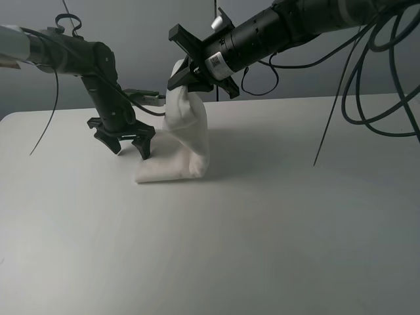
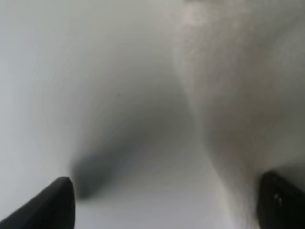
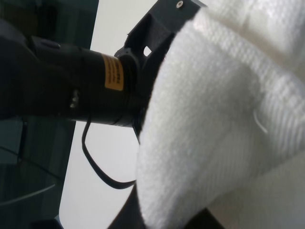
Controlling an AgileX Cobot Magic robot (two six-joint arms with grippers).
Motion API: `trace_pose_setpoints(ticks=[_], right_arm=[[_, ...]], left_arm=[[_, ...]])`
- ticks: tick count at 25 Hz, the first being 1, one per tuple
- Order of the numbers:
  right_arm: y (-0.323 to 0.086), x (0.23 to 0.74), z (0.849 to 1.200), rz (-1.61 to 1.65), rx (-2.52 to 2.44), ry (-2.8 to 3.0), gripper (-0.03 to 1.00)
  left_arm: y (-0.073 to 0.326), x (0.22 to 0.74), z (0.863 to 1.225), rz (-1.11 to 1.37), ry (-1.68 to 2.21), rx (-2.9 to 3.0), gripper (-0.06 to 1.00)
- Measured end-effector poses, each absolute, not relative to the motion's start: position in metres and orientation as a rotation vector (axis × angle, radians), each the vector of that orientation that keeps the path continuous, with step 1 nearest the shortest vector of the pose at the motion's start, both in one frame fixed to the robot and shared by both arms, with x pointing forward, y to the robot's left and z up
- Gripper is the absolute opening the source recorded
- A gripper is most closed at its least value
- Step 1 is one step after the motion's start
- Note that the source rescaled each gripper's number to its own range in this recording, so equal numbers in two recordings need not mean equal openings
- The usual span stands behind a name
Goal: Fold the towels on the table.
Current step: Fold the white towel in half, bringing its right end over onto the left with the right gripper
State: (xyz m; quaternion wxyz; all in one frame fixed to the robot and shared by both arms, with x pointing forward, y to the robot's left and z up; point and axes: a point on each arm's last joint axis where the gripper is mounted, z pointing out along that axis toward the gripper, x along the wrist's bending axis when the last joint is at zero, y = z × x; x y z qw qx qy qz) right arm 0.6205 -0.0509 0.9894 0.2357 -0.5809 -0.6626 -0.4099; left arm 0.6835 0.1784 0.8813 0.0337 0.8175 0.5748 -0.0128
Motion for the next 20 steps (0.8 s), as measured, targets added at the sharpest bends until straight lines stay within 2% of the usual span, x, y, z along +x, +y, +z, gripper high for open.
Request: trace_pose_setpoints(ticks=[7,20], right_arm=[[-0.051,0.621,0.990,-1.121,-1.593,-1.833,0.01],[-0.051,0.621,0.990,-1.113,-1.590,-1.847,0.01]], left_arm=[[0.175,0.695,0.918,-0.026,1.717,2.526,0.99],[0.175,0.693,1.035,0.171,1.550,2.350,0.99]])
